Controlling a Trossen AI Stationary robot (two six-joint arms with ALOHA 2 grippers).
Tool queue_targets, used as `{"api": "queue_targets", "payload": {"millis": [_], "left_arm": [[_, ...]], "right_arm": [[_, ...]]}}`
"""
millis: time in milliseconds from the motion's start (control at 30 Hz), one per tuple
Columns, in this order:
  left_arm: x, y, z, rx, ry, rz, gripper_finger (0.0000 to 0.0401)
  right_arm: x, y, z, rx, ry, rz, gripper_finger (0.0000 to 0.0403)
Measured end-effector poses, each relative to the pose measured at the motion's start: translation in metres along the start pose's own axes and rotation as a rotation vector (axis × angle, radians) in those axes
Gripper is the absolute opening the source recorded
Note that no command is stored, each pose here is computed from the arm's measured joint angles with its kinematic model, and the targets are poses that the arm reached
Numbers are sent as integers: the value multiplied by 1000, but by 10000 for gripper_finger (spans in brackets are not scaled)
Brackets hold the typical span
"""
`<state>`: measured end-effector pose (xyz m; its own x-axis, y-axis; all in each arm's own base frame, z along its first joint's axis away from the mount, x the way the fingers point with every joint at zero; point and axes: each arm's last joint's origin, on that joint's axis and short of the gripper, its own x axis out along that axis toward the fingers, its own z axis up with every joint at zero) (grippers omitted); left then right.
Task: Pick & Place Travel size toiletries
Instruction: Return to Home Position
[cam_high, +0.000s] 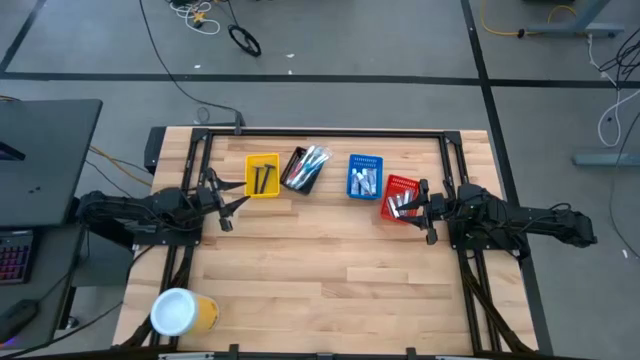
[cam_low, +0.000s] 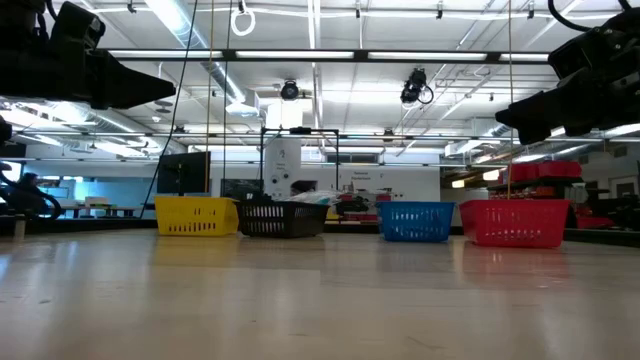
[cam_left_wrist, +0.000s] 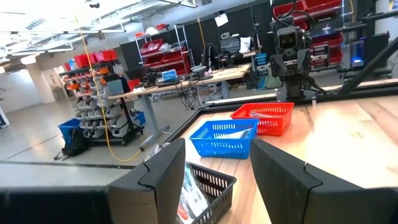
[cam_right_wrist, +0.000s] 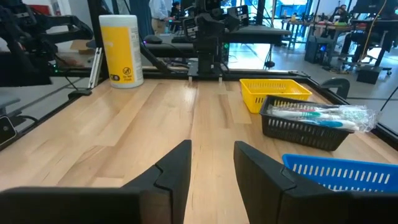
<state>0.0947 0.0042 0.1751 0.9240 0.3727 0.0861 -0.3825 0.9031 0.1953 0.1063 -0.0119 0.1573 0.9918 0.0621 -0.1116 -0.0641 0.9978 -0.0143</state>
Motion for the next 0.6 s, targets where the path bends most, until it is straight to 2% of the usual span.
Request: {"api": "queue_targets", "payload": {"millis": [600], "left_arm": [[0,0,0,3,-4,1,189]], "right_arm": [[0,0,0,0,0,0,131]]}}
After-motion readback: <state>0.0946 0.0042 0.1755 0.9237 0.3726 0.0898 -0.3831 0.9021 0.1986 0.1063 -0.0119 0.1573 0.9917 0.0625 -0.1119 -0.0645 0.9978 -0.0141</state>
